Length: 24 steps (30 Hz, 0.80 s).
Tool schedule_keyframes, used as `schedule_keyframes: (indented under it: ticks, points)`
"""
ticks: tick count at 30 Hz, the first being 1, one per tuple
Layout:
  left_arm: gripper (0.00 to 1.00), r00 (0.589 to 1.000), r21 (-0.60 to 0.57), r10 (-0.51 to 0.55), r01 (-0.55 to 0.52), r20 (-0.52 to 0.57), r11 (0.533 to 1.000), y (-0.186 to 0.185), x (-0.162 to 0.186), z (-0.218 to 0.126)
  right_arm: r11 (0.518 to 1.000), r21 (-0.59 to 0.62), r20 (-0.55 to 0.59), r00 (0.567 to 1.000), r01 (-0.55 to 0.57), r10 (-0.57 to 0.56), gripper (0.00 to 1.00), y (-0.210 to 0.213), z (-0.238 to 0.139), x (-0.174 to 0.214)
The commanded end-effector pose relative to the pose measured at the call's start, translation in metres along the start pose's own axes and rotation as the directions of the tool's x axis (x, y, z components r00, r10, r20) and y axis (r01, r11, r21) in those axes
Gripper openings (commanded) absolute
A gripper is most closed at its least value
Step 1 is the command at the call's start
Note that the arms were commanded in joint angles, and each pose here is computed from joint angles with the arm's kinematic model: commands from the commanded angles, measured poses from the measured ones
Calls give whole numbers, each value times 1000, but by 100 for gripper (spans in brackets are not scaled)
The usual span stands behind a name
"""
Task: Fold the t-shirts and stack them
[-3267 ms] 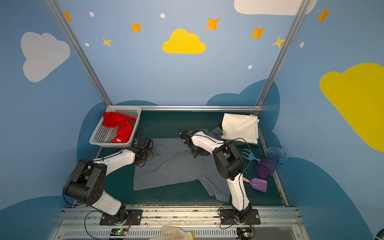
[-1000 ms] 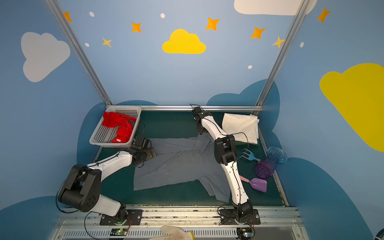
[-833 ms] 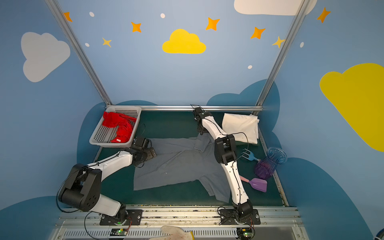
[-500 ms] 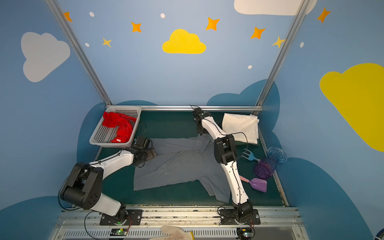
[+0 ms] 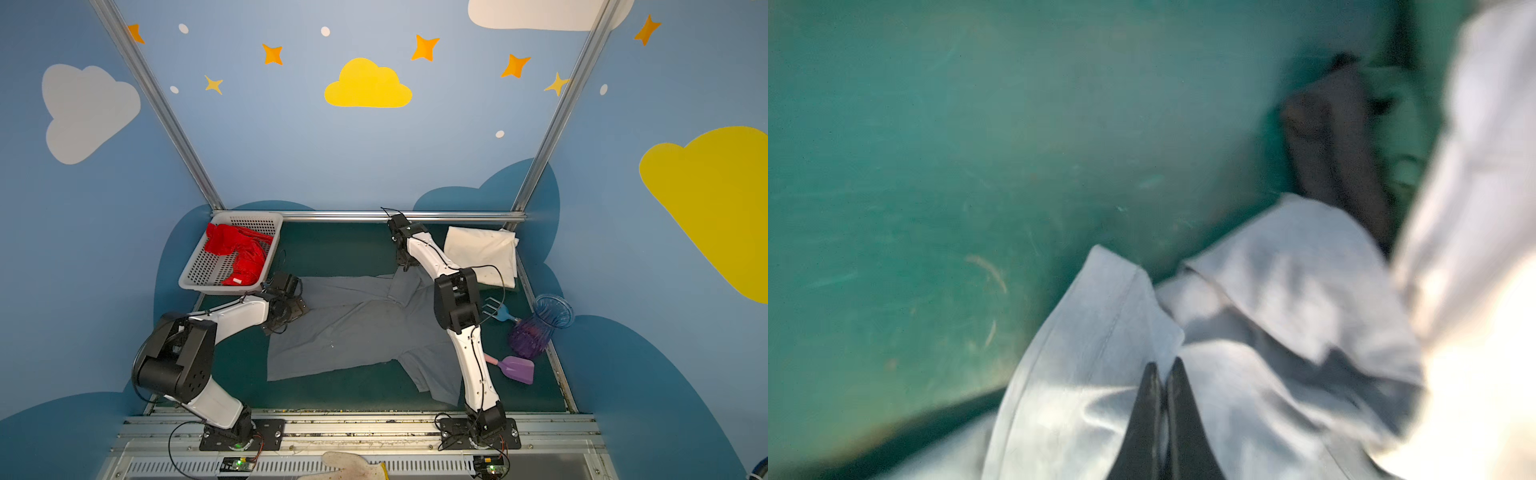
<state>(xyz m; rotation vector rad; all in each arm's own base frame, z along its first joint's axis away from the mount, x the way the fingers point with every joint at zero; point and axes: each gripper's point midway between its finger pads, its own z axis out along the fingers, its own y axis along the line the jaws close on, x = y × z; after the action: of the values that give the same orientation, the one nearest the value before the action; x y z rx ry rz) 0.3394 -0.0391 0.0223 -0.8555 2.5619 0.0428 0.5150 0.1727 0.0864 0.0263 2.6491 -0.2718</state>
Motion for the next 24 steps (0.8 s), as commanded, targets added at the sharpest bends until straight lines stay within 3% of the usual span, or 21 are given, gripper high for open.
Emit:
schedule_keyframes:
  ticks: [1,11,24]
  points:
    - [100,998,-44,-52,50,-46,998,10,7,10,998,-63,164,986,-12,22,0,-9,-43,-29]
    - [100,993,-100,-95,88,-68,991,24,15,17,969,-249,282,957,0,72,0,-16,-66,-2]
    - [100,993,-114,-101,93,-62,989,26,13,17,980,-165,183,973,-111,141,0,-71,-46,74]
